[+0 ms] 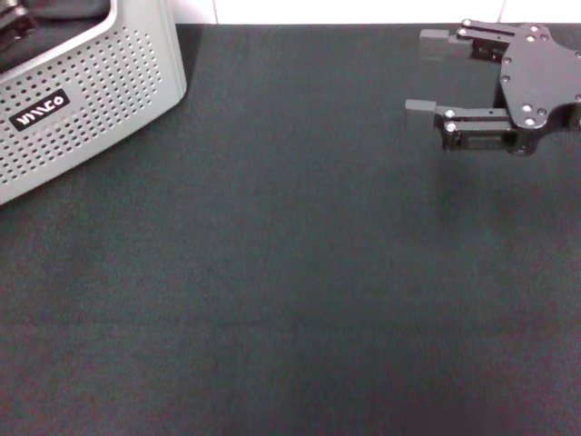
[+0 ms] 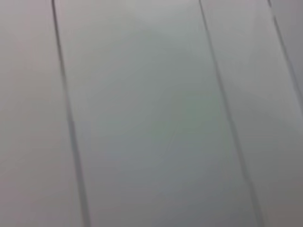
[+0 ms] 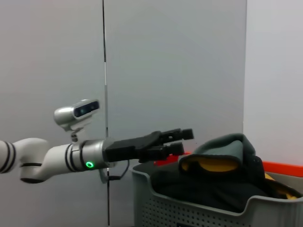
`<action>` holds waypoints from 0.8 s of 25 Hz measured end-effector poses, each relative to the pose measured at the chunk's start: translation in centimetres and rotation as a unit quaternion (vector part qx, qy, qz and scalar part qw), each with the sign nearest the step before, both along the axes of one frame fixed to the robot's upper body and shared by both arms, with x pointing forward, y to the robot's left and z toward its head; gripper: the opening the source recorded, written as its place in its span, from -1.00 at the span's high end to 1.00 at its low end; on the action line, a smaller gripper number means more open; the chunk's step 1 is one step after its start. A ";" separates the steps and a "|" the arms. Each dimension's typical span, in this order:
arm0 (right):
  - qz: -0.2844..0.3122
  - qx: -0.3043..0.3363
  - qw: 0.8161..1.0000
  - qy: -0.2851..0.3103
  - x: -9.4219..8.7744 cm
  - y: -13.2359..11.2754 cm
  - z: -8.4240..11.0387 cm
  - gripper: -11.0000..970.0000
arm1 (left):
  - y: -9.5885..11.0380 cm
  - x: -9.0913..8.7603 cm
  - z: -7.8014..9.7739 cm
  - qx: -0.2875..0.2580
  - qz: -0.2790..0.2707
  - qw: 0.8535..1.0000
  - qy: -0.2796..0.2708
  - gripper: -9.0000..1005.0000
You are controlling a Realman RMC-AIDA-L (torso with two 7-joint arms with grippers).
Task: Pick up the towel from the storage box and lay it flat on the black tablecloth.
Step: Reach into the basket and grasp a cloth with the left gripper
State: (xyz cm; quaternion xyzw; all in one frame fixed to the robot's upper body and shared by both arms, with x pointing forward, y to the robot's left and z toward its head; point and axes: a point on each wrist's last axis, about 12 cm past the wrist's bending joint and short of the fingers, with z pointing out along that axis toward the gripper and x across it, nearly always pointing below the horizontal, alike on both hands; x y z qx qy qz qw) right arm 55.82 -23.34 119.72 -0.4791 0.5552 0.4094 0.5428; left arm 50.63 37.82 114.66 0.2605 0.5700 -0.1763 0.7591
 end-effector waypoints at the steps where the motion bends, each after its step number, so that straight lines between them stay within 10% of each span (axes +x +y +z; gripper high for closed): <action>1: -0.002 0.000 1.000 0.000 0.1 0.0 0.0 -0.59 | 0.1 -0.2 -0.1 0.006 0.010 1.000 -0.008 -0.74; 10: 0.000 -0.002 1.000 -0.001 0.5 0.4 0.1 -0.58 | 1.9 -2.7 -2.5 0.029 0.141 0.985 -0.091 -0.74; 20: 0.005 -0.005 1.000 -0.001 0.5 0.8 0.1 -0.57 | -0.7 -1.8 -5.8 0.066 0.201 0.969 -0.124 -0.74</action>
